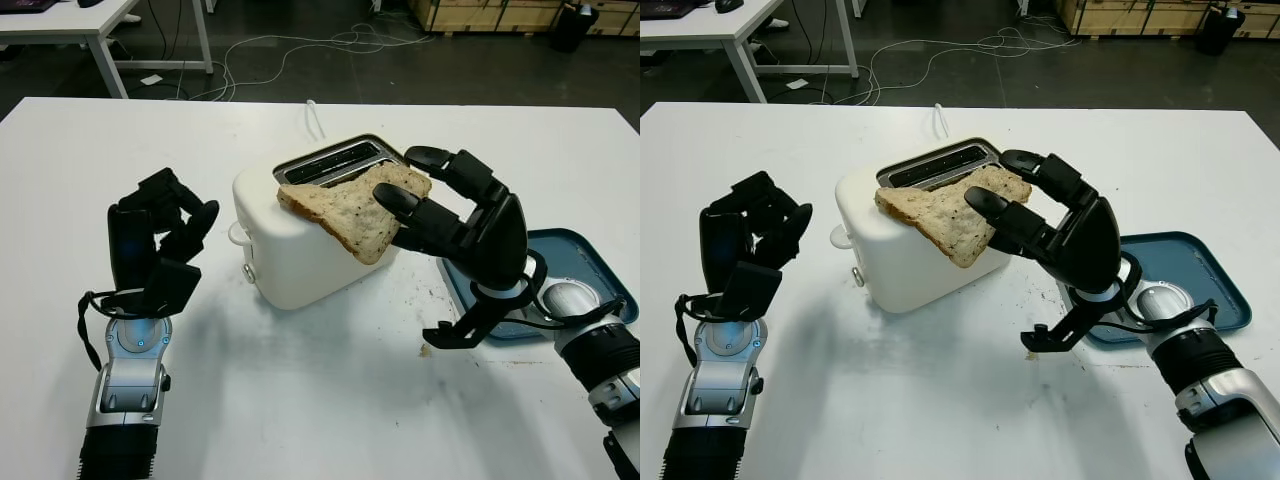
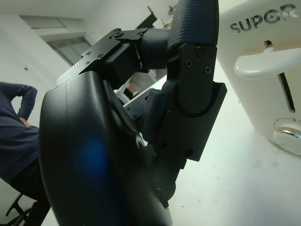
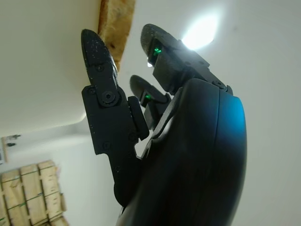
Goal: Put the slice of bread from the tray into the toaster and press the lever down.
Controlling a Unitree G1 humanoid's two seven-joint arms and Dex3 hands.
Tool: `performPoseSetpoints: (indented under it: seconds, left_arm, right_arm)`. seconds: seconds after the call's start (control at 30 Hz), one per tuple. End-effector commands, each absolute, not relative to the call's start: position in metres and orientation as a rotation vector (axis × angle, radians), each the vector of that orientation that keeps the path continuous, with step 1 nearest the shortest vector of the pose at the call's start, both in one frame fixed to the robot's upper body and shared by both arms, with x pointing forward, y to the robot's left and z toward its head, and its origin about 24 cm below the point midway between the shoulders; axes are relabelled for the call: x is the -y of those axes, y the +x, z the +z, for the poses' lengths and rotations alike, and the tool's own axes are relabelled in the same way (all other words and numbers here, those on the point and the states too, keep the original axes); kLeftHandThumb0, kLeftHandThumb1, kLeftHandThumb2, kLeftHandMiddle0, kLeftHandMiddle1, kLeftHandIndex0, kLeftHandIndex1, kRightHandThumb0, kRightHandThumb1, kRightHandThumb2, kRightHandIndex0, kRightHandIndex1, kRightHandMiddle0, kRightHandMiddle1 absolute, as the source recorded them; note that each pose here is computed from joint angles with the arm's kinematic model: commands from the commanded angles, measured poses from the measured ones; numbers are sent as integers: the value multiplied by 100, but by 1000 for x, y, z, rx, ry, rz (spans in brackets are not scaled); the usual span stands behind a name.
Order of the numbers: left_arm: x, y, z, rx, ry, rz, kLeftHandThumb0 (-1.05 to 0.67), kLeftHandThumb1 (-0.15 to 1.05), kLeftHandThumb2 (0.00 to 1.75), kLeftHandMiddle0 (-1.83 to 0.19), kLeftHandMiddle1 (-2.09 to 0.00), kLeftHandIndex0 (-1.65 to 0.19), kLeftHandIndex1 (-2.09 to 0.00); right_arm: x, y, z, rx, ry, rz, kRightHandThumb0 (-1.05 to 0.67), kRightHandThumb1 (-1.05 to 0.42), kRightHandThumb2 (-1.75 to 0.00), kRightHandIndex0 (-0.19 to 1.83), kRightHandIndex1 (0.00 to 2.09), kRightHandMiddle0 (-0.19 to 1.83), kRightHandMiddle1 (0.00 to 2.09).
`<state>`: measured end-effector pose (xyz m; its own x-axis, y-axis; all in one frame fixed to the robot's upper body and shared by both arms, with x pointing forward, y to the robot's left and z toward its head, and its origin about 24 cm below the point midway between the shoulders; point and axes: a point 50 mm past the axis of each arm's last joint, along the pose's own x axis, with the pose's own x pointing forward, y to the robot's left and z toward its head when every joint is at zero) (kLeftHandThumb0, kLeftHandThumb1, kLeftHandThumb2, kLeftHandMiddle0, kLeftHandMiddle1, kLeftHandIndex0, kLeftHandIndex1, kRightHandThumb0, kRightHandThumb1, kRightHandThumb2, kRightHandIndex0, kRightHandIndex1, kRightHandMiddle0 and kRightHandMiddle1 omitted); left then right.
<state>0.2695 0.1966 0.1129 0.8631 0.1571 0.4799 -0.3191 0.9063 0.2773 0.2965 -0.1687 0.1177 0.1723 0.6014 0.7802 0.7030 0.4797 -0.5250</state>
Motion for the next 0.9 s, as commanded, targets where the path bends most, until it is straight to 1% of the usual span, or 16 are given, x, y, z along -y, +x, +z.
performPoseSetpoints:
  seconds: [0.0, 0.07, 0.13, 0.17, 0.2, 0.23, 0.3, 0.33, 0.37, 0.4, 0.47, 0.57, 0.63, 0.67, 0.77, 0.87]
  left_arm:
    - [-195, 269, 113, 473, 346, 253, -78, 92, 35, -131, -165, -105, -169]
    - [-196, 269, 113, 475, 351, 253, -78, 92, 35, -131, -165, -105, -168]
    - [-196, 269, 113, 475, 354, 255, -79, 92, 35, -132, -165, -106, -168]
    - [-196, 269, 113, 475, 352, 256, -79, 92, 35, -132, -165, -106, -167]
    - [-195, 269, 113, 474, 349, 256, -79, 92, 35, -132, -165, -106, -167]
    - [-195, 269, 113, 472, 350, 256, -79, 92, 35, -131, -164, -106, -166]
    - [-195, 269, 113, 470, 355, 256, -79, 92, 35, -131, -165, -106, -166]
    - [-195, 269, 113, 471, 358, 256, -79, 92, 35, -131, -165, -106, -167]
    - [-195, 269, 113, 473, 359, 256, -79, 92, 36, -131, -165, -106, -167]
    - [-195, 269, 113, 472, 361, 259, -78, 92, 36, -131, -165, -105, -167]
    - [-195, 269, 113, 471, 361, 260, -79, 92, 36, -131, -165, -106, -167]
    - [-196, 269, 112, 473, 360, 256, -78, 92, 35, -131, -165, -106, -168]
    - [-196, 269, 112, 469, 357, 259, -79, 92, 35, -131, -165, -105, -168]
    - [-196, 269, 112, 471, 353, 254, -78, 92, 35, -131, -165, -105, -168]
    - [-195, 269, 112, 471, 353, 251, -78, 92, 35, -130, -165, -104, -168]
    - [-195, 269, 112, 474, 356, 254, -78, 92, 35, -130, -165, -104, -167]
  right_arm:
    - [164, 301, 123, 1546, -1184, -134, -39, -92, -9, 53, 114, 91, 6]
    - [162, 303, 124, 1559, -1184, -136, -40, -92, -9, 53, 138, 99, 9]
    - [161, 304, 125, 1568, -1187, -140, -41, -92, -10, 54, 155, 107, 15]
    - [160, 304, 126, 1569, -1189, -144, -43, -92, -11, 57, 164, 103, 37]
    - [160, 305, 127, 1571, -1196, -150, -44, -92, -11, 59, 169, 91, 68]
    - [159, 305, 128, 1578, -1210, -163, -48, -92, -13, 65, 168, 81, 96]
    - [159, 307, 129, 1592, -1236, -180, -55, -92, -15, 77, 160, 75, 118]
    - [159, 307, 130, 1596, -1249, -183, -57, -92, -18, 81, 161, 73, 130]
    - [159, 307, 131, 1593, -1254, -183, -60, -92, -22, 85, 169, 66, 153]
    - [159, 307, 131, 1592, -1253, -181, -61, -92, -27, 89, 172, 63, 163]
    - [159, 307, 132, 1583, -1238, -181, -61, -92, -47, 97, 174, 65, 172]
    - [159, 306, 135, 1506, -1215, -145, -60, -92, -62, 102, 174, 69, 174]
    - [158, 306, 141, 1387, -1126, -67, -58, -92, -64, 99, 175, 67, 174]
    - [158, 306, 145, 1341, -1088, -30, -54, -92, -62, 99, 175, 67, 175]
    - [159, 308, 162, 1192, -980, 114, -50, -92, -61, 99, 175, 67, 174]
    - [160, 312, 181, 1023, -954, 247, -49, -92, -65, 100, 175, 66, 174]
